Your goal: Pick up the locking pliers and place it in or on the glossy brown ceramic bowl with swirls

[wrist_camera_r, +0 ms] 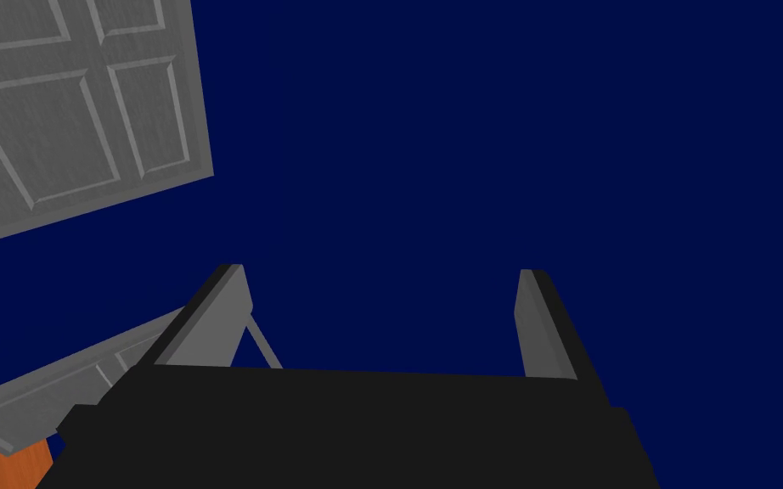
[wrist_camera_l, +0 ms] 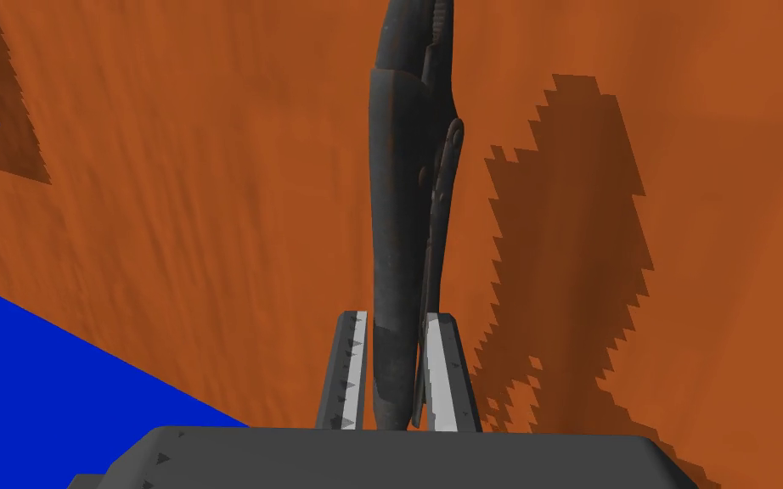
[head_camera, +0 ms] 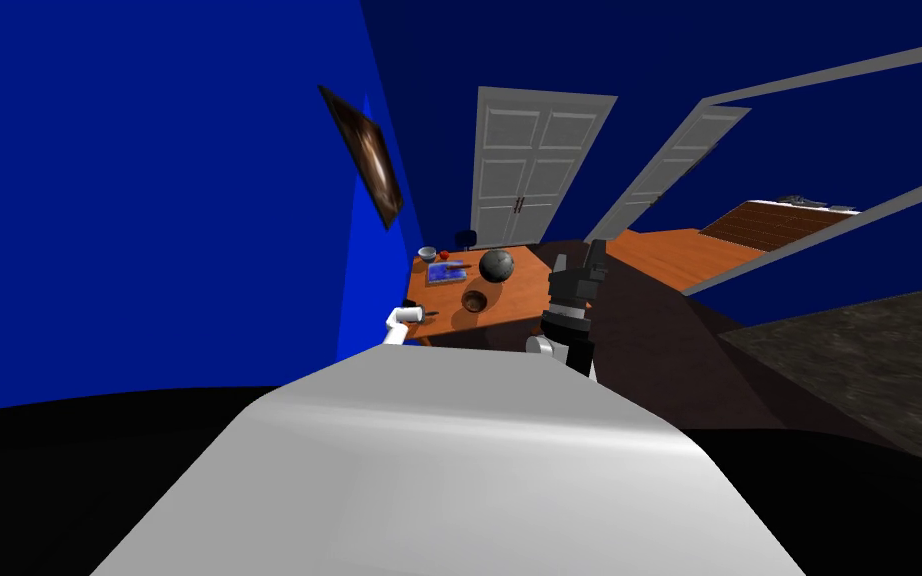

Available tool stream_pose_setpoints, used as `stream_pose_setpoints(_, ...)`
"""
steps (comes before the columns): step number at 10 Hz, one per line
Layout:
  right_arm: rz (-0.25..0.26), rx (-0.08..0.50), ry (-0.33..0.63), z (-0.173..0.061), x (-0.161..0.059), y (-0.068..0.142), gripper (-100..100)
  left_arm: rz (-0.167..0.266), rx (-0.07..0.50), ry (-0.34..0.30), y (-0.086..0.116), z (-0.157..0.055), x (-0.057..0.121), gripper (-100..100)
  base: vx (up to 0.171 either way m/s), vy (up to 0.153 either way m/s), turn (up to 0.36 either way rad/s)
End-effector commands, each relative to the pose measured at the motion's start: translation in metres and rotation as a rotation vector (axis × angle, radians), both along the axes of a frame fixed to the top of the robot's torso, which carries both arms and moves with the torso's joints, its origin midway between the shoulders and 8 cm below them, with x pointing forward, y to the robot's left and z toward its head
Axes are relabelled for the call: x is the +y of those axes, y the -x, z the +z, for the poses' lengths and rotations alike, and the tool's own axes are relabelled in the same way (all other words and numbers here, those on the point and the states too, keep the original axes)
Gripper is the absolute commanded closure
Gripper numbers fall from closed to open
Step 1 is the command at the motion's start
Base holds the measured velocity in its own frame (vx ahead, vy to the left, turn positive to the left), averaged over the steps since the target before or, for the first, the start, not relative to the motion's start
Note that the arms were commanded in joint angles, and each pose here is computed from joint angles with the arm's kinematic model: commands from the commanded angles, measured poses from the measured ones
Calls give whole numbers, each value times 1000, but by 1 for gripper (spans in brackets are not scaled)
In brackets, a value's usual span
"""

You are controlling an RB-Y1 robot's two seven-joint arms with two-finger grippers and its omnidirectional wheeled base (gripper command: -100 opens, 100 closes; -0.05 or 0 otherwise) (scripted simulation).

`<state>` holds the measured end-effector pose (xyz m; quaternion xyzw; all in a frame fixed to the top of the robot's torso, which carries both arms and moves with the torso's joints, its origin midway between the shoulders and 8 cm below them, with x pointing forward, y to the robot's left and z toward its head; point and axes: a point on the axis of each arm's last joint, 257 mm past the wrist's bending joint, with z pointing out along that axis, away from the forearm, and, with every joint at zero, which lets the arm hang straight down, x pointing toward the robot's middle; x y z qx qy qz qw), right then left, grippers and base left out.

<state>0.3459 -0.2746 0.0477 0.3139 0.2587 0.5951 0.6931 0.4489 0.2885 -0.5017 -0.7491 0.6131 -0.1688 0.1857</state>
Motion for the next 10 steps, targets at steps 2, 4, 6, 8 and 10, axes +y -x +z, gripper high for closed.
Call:
stream_pose_setpoints(2, 0, 0, 0, 0, 0, 0, 0, 0, 2, 0, -3, 11, 1, 100, -59, -4, -4)
stream_pose_setpoints(4, 0, 0, 0, 0, 0, 0, 0, 0, 0, -1, -4, 12, 0, 100, -42, -8, 0)
stream_pose_setpoints(6, 0, 0, 0, 0, 0, 0, 0, 5, -8, -17, -11, 26, 9, 100, -5, -43, -13)
stream_pose_setpoints(8, 0, 0, 0, 0, 0, 0, 0, 8, -15, -23, -16, 35, 12, 100, 23, -122, -9)
stream_pose_setpoints(10, 0, 0, 0, 0, 0, 0, 0, 11, -25, -29, -23, 49, 14, 100, 12, -108, -21)
